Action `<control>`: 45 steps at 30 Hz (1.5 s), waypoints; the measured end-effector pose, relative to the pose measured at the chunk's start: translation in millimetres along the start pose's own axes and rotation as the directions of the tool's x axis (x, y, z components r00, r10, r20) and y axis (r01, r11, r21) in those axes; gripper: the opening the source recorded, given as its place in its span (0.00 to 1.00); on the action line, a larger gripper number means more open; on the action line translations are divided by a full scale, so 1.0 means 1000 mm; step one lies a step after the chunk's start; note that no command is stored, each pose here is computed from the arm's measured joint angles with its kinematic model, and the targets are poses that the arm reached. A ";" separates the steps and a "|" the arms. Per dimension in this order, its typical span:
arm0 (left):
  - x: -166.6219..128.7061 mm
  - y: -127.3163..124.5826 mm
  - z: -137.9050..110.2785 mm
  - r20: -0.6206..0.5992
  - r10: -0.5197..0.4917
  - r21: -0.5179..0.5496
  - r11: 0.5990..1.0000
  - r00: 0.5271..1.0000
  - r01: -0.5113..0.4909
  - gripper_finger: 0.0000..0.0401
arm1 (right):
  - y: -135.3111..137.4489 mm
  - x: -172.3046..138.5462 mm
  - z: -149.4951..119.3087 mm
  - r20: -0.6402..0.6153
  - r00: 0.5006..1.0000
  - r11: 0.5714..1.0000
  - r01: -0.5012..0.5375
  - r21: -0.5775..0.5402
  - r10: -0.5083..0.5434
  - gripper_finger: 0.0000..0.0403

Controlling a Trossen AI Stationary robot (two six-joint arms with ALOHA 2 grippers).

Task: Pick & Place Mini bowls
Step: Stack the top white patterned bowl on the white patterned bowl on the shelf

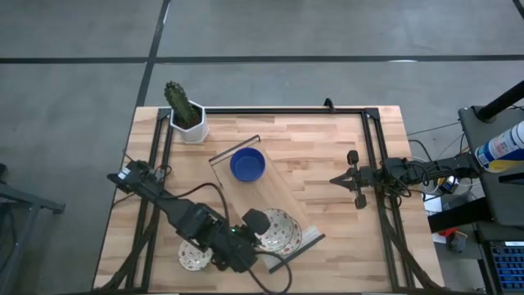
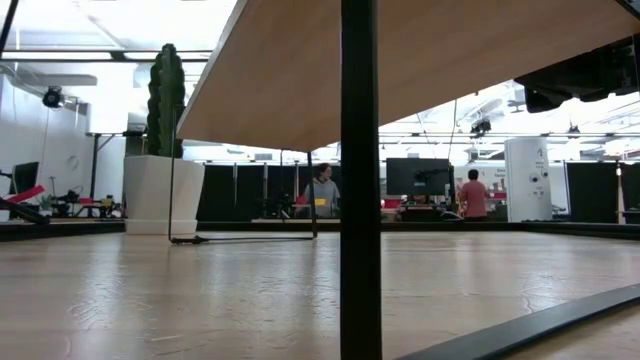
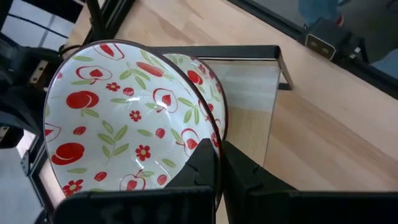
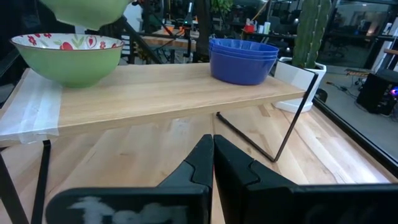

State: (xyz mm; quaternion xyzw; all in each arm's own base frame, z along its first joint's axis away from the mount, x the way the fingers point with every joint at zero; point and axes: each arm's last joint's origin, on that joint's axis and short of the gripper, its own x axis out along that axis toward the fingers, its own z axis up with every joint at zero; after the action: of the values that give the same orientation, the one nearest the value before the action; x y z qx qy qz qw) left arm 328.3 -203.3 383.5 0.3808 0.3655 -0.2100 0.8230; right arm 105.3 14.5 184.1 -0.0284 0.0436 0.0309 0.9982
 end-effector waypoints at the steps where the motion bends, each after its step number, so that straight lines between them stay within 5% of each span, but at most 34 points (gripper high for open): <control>1: 0.000 0.000 0.000 0.000 0.000 0.003 1.000 1.000 0.000 0.01 | 0.000 0.000 0.000 0.000 1.000 1.000 0.001 0.000 -0.001 0.02; 45: 0.039 0.014 -0.008 -0.039 -0.074 0.052 0.996 0.997 0.076 0.07 | 0.000 0.000 0.000 0.000 1.000 1.000 0.000 0.000 0.000 0.02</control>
State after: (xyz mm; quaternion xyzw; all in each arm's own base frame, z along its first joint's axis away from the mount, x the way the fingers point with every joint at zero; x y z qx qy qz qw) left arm 358.7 -190.7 357.3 0.3927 0.3890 -0.2432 0.7971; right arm 105.4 14.5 184.2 -0.0284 0.0434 0.0307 0.9982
